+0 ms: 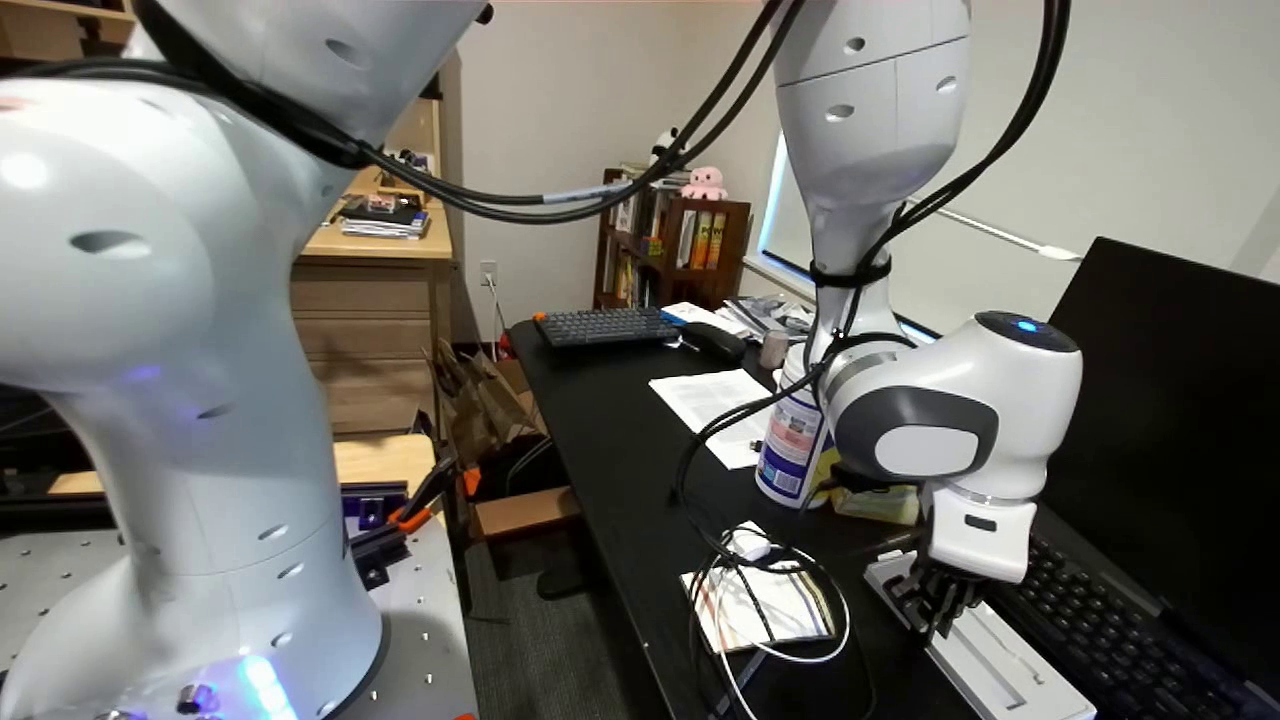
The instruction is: Pick up the white box from the table and move it to the right
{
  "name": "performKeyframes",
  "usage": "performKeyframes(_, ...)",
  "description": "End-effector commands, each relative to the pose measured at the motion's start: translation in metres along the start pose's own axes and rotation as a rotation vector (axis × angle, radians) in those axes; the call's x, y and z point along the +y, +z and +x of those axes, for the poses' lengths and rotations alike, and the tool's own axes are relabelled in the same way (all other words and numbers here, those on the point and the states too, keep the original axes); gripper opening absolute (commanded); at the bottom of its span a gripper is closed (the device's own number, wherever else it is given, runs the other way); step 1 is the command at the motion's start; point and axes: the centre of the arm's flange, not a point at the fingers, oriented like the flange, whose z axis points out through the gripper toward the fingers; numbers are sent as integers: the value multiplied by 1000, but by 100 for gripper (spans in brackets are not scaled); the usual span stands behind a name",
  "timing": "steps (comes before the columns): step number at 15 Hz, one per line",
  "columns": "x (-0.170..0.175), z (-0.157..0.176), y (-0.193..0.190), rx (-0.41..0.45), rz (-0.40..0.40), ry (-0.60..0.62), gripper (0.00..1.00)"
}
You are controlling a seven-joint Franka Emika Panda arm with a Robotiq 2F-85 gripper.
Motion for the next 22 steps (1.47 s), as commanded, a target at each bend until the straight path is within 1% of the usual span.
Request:
performKeyframes(1,-1,3,7,-16,-4,-16,8)
performKeyframes(2,-1,3,6,-15,1,-14,8)
performKeyframes(3,-2,2,5,-17,6,-9,44)
performKeyframes(4,-1,1,3,-17,7,-14,46)
performKeyframes(5,0,0,0,-22,8,-10,51)
performKeyframes(8,3,-4,-11,-32,17,-3,70)
performKeyframes(9,4,-6,-19,-41,27,3,76)
performKeyframes(10,3,-8,-25,-43,37,8,83)
performKeyframes(12,4,-15,-50,-48,61,3,95)
performKeyframes(13,4,-18,-61,-53,69,1,99)
performKeyframes(14,6,-22,-75,-60,74,-3,100)
performKeyframes(15,9,-26,-89,-72,66,-19,100)
performKeyframes(16,12,-29,-101,-82,84,-23,100)
performKeyframes(17,19,-33,-116,-91,85,-44,100)
performKeyframes(19,32,-37,-144,-84,85,-73,100)
performKeyframes(21,46,-35,-171,-63,89,-97,100)
performKeyframes(22,53,-33,-184,-58,78,-120,100)
